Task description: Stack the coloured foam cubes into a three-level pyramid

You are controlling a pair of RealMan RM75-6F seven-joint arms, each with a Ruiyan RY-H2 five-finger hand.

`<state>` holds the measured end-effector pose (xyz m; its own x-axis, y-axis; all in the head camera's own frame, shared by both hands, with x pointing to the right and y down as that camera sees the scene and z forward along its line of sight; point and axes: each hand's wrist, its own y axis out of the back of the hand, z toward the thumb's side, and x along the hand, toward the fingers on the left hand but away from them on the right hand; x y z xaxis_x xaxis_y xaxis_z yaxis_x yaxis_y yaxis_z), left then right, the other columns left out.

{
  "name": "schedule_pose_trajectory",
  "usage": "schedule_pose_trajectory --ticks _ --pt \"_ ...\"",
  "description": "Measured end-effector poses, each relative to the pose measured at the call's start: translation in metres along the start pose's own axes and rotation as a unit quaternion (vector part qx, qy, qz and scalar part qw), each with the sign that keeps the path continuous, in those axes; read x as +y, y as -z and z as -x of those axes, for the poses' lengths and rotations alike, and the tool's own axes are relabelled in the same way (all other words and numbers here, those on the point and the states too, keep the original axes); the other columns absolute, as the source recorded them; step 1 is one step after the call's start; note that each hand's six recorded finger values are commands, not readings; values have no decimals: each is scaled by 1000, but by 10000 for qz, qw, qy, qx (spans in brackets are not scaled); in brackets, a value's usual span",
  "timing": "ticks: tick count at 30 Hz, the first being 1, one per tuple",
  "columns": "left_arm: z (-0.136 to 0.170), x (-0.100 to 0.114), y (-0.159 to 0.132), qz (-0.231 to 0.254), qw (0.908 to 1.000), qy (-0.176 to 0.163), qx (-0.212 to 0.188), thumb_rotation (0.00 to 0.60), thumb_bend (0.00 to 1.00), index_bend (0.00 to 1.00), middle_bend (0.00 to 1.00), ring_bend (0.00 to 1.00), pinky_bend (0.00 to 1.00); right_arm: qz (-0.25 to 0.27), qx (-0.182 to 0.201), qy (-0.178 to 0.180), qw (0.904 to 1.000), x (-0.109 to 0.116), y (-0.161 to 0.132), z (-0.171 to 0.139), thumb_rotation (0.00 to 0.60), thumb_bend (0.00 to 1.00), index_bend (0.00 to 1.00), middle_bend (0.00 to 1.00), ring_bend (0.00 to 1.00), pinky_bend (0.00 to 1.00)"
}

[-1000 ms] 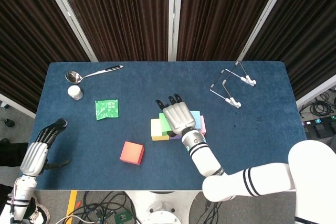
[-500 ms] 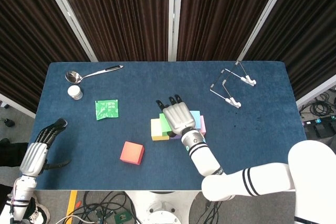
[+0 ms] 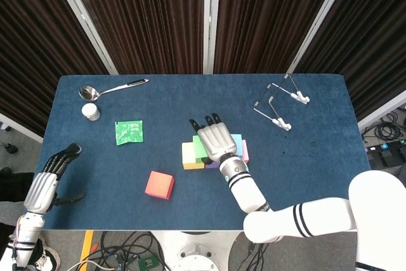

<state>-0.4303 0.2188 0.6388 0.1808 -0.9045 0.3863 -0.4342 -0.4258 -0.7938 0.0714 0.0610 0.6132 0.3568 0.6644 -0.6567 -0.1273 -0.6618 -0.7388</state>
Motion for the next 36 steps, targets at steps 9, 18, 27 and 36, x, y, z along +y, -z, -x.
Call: schedule_pose_trajectory --ticks 9,18,27,36 --pt "0 0 0 -2 10000 3 -4 600 0 146 88 0 77 -29 -24 -14 10000 -1 1 0 600 110 0 568 81 0" --pt "0 0 0 5 10000 -1 1 600 0 146 87 0 77 -61 -40 14 10000 -2 0 0 600 110 0 572 89 0" --pt "0 0 0 1 10000 1 4 600 0 146 87 0 77 -79 -28 -86 9999 -5 0 0 600 101 0 550 89 0" --pt "1 -1 0 6 10000 8 5 600 0 146 88 0 77 -64 -75 -73 9999 -5 0 1 600 101 0 552 89 0"
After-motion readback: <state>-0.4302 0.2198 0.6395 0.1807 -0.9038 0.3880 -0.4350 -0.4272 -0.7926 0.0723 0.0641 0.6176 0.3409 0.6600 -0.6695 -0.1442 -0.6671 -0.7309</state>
